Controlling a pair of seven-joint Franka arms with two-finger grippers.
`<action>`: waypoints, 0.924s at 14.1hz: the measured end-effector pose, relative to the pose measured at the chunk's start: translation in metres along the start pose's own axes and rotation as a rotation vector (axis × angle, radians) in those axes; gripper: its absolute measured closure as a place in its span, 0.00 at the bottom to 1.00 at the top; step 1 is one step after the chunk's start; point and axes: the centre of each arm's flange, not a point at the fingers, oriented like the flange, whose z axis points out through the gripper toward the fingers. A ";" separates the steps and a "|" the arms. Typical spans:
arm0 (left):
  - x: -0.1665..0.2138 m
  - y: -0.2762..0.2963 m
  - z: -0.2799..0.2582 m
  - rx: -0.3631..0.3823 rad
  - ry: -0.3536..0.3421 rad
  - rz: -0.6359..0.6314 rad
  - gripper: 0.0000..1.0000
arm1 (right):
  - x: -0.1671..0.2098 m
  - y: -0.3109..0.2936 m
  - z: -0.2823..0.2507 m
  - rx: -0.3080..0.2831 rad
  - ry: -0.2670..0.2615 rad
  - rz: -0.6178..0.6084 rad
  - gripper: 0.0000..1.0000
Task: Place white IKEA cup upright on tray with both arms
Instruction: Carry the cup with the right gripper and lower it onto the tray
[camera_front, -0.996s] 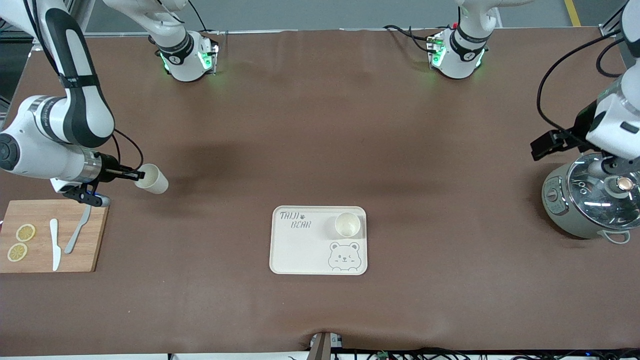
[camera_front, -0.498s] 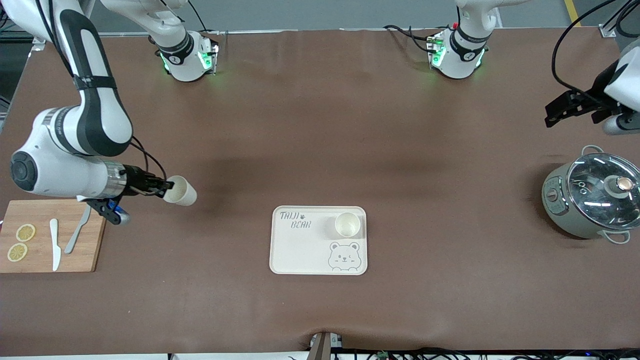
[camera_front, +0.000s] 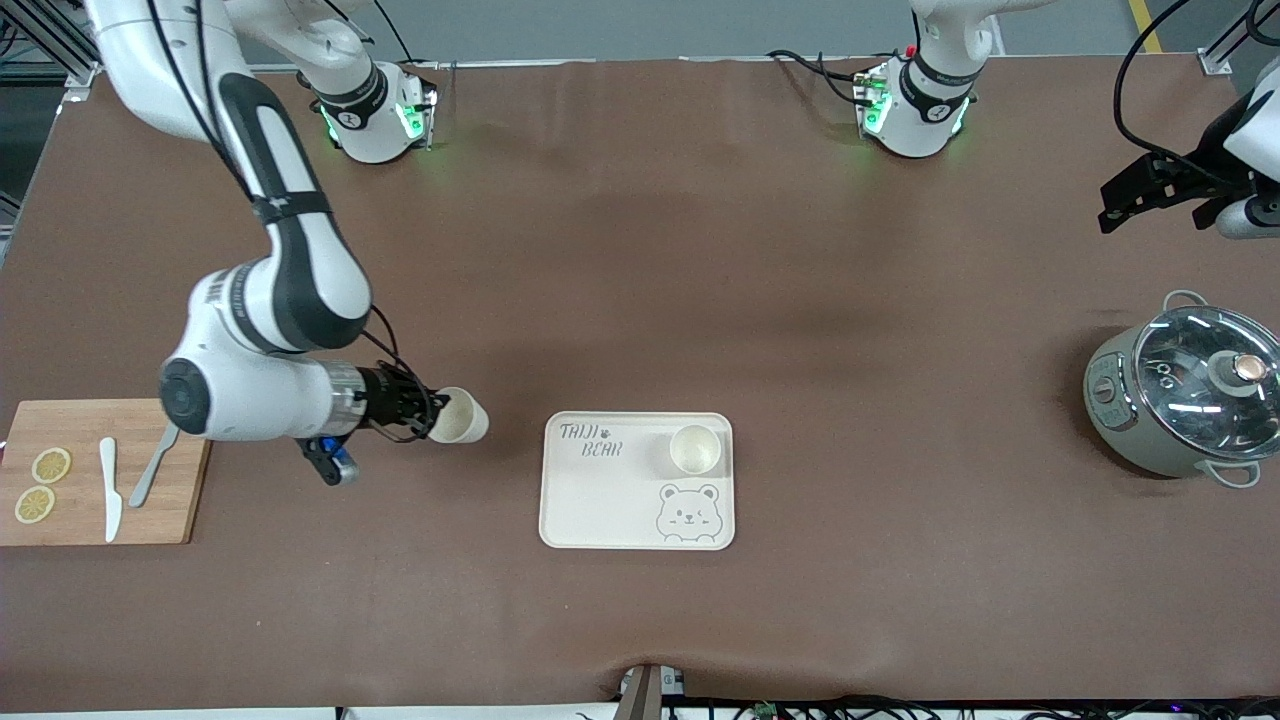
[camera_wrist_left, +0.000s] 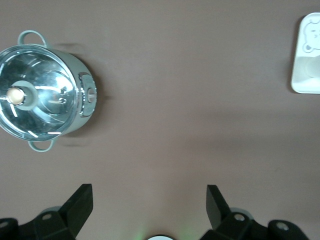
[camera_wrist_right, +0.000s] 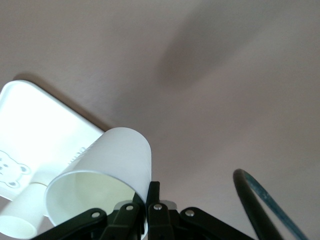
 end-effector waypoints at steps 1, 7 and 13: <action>-0.001 0.003 -0.002 -0.008 0.003 -0.006 0.00 | -0.011 -0.015 0.012 0.013 0.008 0.018 0.96; -0.004 0.022 -0.002 -0.009 0.004 -0.010 0.00 | -0.057 -0.065 0.089 0.087 0.083 0.072 0.96; -0.004 0.026 0.002 -0.007 -0.005 -0.030 0.00 | -0.067 -0.076 0.135 0.101 0.109 0.092 0.96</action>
